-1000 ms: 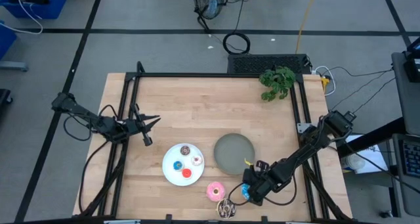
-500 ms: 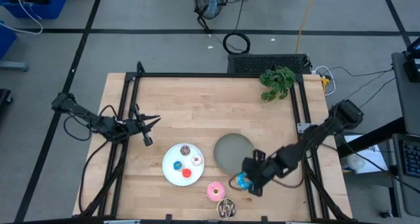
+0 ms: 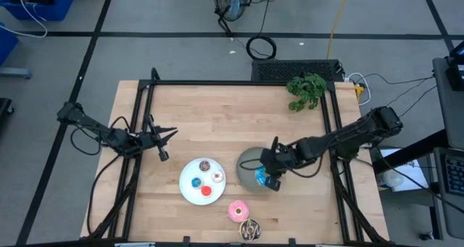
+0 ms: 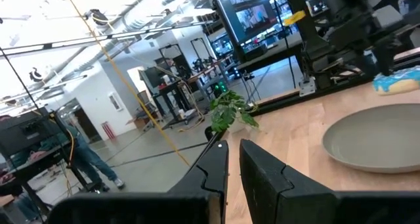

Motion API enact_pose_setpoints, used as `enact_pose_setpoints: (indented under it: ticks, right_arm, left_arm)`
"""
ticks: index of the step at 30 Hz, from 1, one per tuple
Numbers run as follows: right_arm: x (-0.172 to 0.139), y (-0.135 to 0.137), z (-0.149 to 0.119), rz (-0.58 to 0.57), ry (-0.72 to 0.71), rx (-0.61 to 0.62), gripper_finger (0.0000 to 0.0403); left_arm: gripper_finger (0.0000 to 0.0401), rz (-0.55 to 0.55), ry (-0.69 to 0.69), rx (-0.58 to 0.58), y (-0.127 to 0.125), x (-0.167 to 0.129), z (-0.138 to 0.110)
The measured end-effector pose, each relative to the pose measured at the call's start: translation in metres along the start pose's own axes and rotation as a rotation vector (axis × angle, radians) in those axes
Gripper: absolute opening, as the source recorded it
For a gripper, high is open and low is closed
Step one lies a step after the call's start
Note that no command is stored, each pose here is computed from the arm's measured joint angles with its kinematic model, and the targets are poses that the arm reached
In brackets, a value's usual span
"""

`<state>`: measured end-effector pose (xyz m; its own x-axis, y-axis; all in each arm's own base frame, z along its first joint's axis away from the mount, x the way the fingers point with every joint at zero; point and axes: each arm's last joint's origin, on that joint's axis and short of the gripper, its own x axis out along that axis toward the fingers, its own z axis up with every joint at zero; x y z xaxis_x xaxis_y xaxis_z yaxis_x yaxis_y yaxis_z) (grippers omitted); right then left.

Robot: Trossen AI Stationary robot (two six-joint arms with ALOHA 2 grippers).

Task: Pick & Place donuts
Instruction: Put the large blue donut on the gray plate

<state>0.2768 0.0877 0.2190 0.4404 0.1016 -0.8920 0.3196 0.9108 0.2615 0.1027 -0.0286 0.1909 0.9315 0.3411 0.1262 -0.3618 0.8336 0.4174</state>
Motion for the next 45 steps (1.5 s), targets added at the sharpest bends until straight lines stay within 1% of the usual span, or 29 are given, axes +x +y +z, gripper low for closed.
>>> enact_pose_setpoints:
  ticks: [2,6,11,15,24,28,31,33,35,40,45]
  right_arm:
    - [0.0,-0.003,0.002,0.004,0.005,0.006,0.0011]
    - [0.0,-0.012,0.006,-0.026,0.018,0.038,0.0011]
    - [0.005,-0.026,0.015,-0.103,-0.014,0.102,0.0011]
    - [0.02,-0.035,0.02,-0.16,0.007,0.114,0.0011]
    - [0.065,-0.048,0.017,-0.233,0.144,0.106,0.0011]
    - [0.073,-0.051,0.018,-0.242,0.156,0.111,0.0011]
    - [0.074,-0.051,0.018,-0.24,0.156,0.092,0.0013]
    - [0.073,-0.05,0.019,-0.233,0.143,0.086,0.0023]
    - [0.07,-0.049,0.021,-0.22,0.125,0.086,0.004]
    - [0.057,-0.047,0.024,-0.191,0.082,0.082,0.0099]
    - [0.05,-0.044,0.025,-0.156,0.074,0.07,0.0151]
  left_arm:
    - [0.0047,0.0,0.0,0.002,0.0,0.0,0.0]
    - [0.0047,0.0,0.0,0.001,0.0,0.0,0.0]
    - [0.0047,-0.001,-0.001,-0.017,0.0,0.0,0.0]
    - [0.0047,-0.002,0.002,-0.018,0.0,0.0,0.0]
    - [0.0047,-0.003,0.003,0.002,0.0,0.0,0.0]
    - [0.0047,-0.003,0.003,0.007,0.0,0.0,0.0]
    - [0.0047,-0.003,0.003,0.008,0.0,0.0,0.0]
    - [0.0047,-0.003,0.004,0.009,0.0,0.0,0.0]
    - [0.0047,-0.003,0.004,0.01,0.0,0.0,0.0]
    - [0.0047,-0.003,0.004,0.009,0.0,0.0,0.0]
    - [0.0047,-0.003,0.003,0.009,0.0,0.0,0.0]
